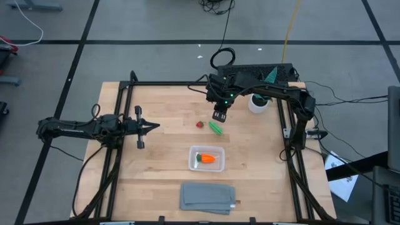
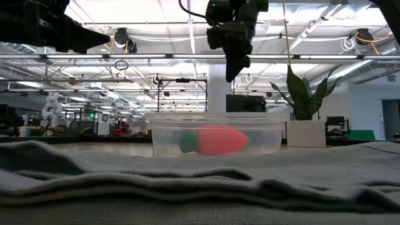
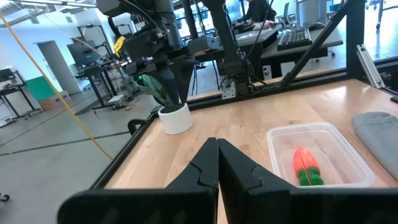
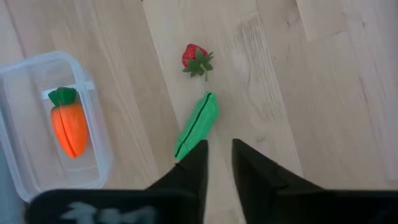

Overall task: Pick and placing Produce into tupperware
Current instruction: Put the green beans into the transparent bin

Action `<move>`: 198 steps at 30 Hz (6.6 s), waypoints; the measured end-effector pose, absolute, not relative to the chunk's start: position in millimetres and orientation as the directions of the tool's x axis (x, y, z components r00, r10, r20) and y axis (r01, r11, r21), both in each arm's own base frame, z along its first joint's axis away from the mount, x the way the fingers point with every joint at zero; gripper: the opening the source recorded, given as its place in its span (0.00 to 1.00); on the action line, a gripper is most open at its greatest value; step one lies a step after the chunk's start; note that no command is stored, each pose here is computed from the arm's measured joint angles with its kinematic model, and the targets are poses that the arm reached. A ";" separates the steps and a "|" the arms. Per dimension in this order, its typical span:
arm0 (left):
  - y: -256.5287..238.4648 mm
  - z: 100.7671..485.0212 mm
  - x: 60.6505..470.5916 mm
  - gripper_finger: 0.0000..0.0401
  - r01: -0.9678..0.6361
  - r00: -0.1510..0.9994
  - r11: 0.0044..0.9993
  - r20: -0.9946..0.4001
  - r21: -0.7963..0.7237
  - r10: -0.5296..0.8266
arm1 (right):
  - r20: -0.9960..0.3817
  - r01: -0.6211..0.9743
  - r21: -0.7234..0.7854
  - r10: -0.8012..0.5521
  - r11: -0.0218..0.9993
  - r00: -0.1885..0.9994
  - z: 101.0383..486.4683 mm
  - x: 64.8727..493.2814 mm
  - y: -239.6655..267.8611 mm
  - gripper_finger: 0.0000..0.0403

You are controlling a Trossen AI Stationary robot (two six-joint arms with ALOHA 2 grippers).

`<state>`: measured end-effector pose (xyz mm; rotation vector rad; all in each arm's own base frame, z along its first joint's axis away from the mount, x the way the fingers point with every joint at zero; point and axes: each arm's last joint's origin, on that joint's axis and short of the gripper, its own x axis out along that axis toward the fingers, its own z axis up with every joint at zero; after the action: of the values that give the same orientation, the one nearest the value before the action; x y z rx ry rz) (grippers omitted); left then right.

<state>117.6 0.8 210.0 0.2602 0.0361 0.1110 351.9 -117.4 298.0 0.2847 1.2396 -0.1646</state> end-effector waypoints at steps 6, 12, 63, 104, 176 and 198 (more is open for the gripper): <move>0.8 209.9 117.6 0.00 -0.104 0.993 0.959 -0.022 0.263 0.114 | -0.949 0.261 0.121 0.035 0.958 0.313 297.7 351.3 -116.9 0.37; 0.8 209.9 117.5 0.00 -0.104 0.993 0.959 -0.022 0.264 0.114 | -0.948 0.259 0.121 0.035 0.958 0.315 297.8 351.7 -116.7 0.54; 0.8 204.4 117.3 0.00 -0.090 0.991 0.960 -0.077 0.264 0.114 | -0.947 0.417 0.144 0.002 0.897 0.320 207.1 350.3 -115.8 0.63; 0.8 200.3 116.9 0.00 -0.079 0.986 0.962 -0.119 0.261 0.113 | -0.972 0.341 0.151 0.075 0.928 0.224 142.0 361.2 -99.6 0.71; 0.8 200.5 116.9 0.00 -0.083 0.987 0.967 -0.118 0.240 0.114 | -0.972 0.083 0.110 0.090 0.990 0.218 321.6 377.7 -81.2 0.36; 0.8 200.4 116.9 0.00 -0.086 0.986 0.973 -0.118 0.214 0.114 | -0.956 -0.152 0.160 0.191 0.975 0.221 286.8 396.5 10.2 0.36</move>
<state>116.9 0.8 200.4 0.2097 0.1302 0.1013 396.5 10.2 286.8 0.0346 1.3270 0.2367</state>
